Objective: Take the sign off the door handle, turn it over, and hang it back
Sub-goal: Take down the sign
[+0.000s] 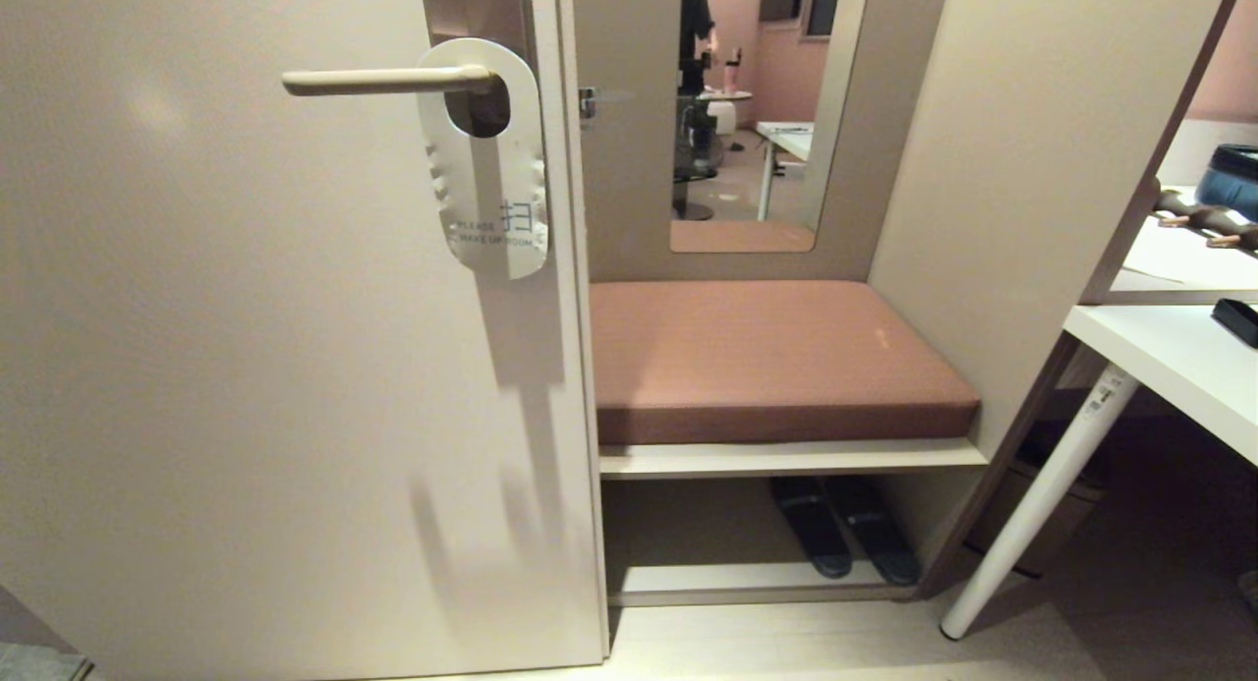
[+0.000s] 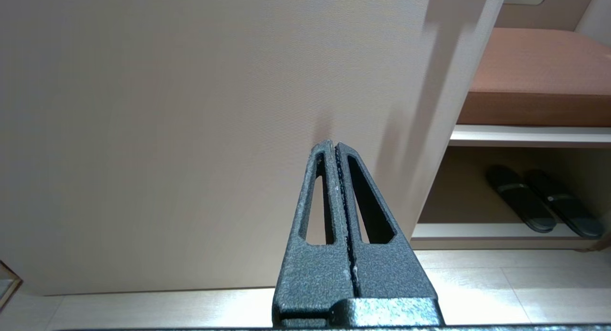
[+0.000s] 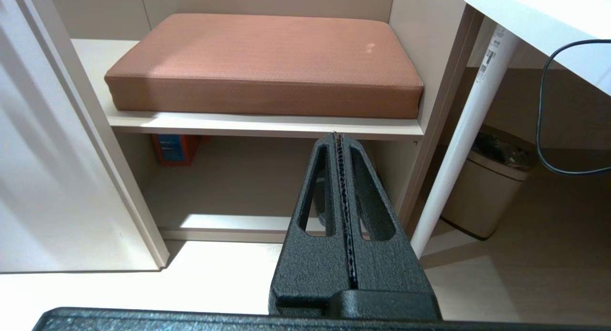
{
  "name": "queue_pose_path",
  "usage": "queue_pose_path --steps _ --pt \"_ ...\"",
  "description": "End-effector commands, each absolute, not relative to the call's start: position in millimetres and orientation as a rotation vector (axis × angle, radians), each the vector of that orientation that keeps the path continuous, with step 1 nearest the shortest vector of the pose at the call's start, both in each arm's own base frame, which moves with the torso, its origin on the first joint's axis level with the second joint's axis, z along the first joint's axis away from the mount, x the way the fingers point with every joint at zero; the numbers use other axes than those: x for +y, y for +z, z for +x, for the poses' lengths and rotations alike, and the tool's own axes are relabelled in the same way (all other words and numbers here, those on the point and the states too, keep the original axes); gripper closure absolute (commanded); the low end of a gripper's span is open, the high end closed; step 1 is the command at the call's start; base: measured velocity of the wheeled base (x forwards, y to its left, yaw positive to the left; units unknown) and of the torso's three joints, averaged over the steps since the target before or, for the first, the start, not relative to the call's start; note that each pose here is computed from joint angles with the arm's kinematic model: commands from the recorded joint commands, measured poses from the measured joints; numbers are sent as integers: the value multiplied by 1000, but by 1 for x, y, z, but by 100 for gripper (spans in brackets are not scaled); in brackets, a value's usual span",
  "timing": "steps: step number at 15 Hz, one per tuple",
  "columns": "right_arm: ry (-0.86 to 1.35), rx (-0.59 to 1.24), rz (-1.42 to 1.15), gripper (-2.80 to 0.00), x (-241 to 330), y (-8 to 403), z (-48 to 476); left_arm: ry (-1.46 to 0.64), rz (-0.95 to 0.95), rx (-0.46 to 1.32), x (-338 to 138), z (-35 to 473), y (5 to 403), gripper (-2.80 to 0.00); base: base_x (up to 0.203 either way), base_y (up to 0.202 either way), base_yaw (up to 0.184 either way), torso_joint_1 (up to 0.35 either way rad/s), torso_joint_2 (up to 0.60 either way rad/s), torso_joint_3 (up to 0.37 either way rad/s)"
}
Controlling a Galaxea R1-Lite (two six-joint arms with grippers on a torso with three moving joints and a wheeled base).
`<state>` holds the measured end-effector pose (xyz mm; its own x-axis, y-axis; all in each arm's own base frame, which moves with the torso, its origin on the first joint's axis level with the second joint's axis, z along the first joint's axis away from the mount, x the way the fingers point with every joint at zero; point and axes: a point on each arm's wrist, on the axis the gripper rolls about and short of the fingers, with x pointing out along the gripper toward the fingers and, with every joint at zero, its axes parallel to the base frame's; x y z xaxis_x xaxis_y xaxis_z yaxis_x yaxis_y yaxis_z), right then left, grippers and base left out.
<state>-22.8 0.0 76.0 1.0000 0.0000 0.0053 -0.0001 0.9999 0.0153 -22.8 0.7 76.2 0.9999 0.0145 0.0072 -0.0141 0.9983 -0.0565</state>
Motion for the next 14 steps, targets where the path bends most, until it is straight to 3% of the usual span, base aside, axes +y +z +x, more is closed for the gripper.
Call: queue_pose_path --steps 1,14 --pt "0 -6 15 0 0 76 -23 14 -57 -8 1 -23 76 0 0 0 0 0 0 0" --pt "2 -5 8 0 0 76 -23 15 -57 -8 1 -23 76 0 0 0 0 0 0 0"
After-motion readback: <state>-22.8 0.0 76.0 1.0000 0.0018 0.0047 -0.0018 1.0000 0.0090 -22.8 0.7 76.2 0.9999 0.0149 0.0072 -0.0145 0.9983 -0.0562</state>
